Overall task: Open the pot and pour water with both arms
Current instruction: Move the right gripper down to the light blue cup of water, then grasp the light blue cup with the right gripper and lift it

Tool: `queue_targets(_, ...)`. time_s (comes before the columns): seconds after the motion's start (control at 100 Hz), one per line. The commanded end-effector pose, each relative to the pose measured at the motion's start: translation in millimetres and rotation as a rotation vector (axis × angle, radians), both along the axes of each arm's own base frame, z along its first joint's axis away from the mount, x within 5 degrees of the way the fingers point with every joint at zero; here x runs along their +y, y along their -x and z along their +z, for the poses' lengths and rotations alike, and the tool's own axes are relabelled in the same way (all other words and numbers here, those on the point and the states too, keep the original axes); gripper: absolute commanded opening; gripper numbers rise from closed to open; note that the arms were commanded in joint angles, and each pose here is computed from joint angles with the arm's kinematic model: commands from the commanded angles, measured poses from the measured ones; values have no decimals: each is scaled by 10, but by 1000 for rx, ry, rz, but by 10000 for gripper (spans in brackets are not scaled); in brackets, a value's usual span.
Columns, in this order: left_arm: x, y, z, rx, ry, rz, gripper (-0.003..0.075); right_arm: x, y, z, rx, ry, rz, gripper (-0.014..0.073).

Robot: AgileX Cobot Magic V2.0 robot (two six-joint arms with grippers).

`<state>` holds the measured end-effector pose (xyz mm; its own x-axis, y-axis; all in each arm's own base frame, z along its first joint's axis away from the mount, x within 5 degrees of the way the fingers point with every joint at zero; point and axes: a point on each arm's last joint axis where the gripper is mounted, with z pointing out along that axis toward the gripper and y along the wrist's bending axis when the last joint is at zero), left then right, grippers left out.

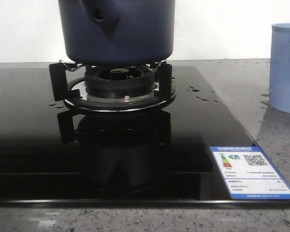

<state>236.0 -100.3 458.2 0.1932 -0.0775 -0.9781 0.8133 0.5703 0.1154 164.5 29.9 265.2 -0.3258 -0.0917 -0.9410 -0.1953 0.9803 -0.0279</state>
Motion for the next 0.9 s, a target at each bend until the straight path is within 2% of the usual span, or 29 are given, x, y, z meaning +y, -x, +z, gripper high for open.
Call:
queue_targets(0.0, 25, 143, 228, -48, 99, -27, 244, -11, -90, 128, -95, 21, -63, 625)
queue_targets(0.12, 25, 143, 228, -48, 99, -27, 244, 28, -170, 116, -131, 22, -106, 624)
queue_targets(0.29, 23, 146, 229, -48, 99, -30, 243, 111, -271, 5, -93, 14, -109, 624)
queue_targets(0.51, 11, 165, 230, -54, 97, -55, 243, 113, -379, -58, -105, -53, -181, 622)
queue_targets(0.64, 10, 168, 230, -55, 96, -58, 243, 149, -429, -47, -155, -52, -153, 577)
queue_targets(0.76, 10, 168, 230, -55, 96, -58, 243, 161, -485, -54, -191, -99, -169, 518)
queue_targets(0.89, 9, 169, 230, -55, 96, -59, 243, 170, -541, -120, -178, -120, -188, 507)
